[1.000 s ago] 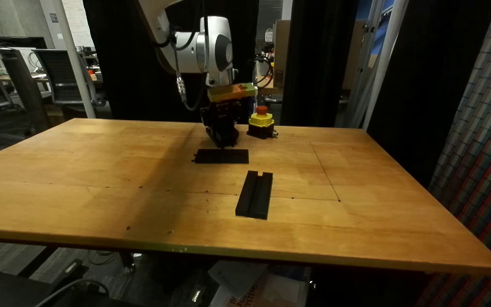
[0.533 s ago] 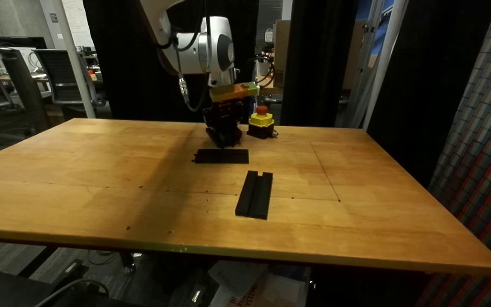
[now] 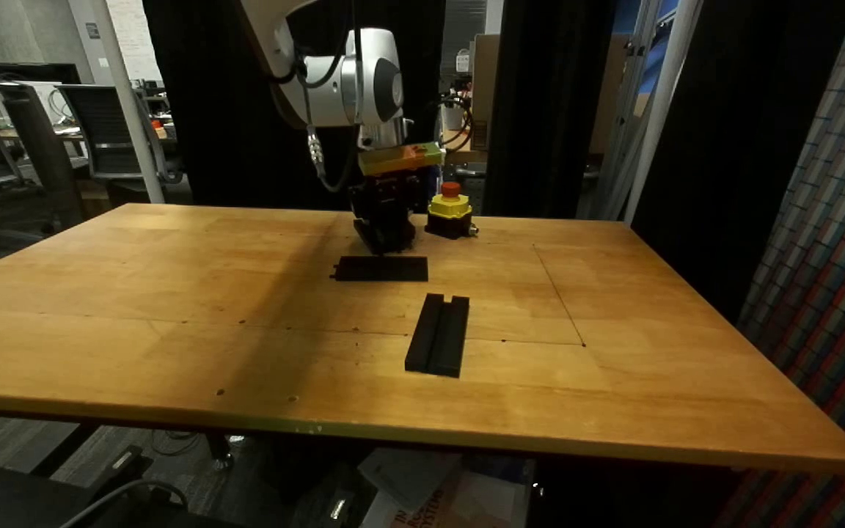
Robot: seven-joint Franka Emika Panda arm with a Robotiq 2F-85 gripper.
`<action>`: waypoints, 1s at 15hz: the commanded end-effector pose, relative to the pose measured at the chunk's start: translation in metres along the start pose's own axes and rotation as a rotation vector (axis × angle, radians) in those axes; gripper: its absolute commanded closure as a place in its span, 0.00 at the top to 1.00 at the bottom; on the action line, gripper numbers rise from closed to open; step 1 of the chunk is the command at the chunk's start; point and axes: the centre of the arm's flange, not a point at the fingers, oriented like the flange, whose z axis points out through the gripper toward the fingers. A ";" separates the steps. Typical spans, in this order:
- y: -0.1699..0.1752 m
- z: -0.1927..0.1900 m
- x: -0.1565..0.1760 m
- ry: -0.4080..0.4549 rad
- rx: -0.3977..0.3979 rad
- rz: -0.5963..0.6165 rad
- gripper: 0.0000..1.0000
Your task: Arrange the black objects together
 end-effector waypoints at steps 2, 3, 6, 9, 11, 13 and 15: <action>-0.001 -0.001 0.003 -0.025 0.022 0.028 0.45; -0.002 -0.001 0.003 -0.030 0.027 0.030 0.45; -0.004 0.000 0.002 -0.048 0.044 0.044 0.45; -0.005 0.003 0.001 -0.060 0.068 0.061 0.45; -0.006 0.003 0.001 -0.064 0.081 0.070 0.45; -0.008 0.003 0.002 -0.070 0.096 0.081 0.45; -0.010 0.002 0.002 -0.073 0.111 0.089 0.45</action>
